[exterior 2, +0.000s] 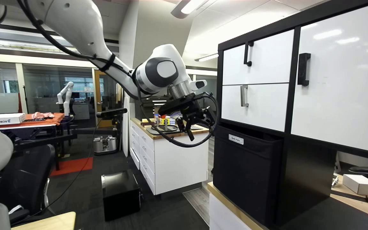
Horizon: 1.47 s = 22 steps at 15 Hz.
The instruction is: Pull the box under the cabinet
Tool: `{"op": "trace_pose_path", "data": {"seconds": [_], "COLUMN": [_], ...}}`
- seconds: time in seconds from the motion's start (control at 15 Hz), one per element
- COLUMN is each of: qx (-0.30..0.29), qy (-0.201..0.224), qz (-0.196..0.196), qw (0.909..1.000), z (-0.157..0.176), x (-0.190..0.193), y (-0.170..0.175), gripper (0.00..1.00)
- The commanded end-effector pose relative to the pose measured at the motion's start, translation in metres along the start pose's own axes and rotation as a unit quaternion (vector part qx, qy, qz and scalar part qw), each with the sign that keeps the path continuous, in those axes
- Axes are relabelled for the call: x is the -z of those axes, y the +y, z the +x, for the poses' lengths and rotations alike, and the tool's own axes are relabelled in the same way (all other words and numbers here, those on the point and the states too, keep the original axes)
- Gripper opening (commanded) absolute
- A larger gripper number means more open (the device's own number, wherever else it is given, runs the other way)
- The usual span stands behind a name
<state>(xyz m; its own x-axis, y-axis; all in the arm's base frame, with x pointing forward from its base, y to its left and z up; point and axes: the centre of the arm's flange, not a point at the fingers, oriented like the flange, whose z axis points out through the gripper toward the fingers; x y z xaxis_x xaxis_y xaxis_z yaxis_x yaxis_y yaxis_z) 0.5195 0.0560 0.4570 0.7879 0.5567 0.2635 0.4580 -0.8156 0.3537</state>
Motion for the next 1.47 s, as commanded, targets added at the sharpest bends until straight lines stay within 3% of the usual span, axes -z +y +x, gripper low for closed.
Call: {"op": "trace_pose_path", "data": {"seconds": [0.0,0.07,0.13,0.93,1.4], "qx": [0.046,0.051,0.030,0.032,0.066], "qy": [0.029,0.030,0.019,0.016,0.040], "qz": [-0.008,-0.006,-0.001,0.003,-0.002], "qw": [0.9985,0.9982,0.9994,0.9993,0.9970], "z": [0.035,0.040,0.022,0.025,0.046], "x": [-0.018,-0.020,-0.014,-0.020,-0.026], "y": [0.015,0.017,0.006,0.005,0.008], "gripper": [1.00,1.00,1.00,1.00,1.00]}}
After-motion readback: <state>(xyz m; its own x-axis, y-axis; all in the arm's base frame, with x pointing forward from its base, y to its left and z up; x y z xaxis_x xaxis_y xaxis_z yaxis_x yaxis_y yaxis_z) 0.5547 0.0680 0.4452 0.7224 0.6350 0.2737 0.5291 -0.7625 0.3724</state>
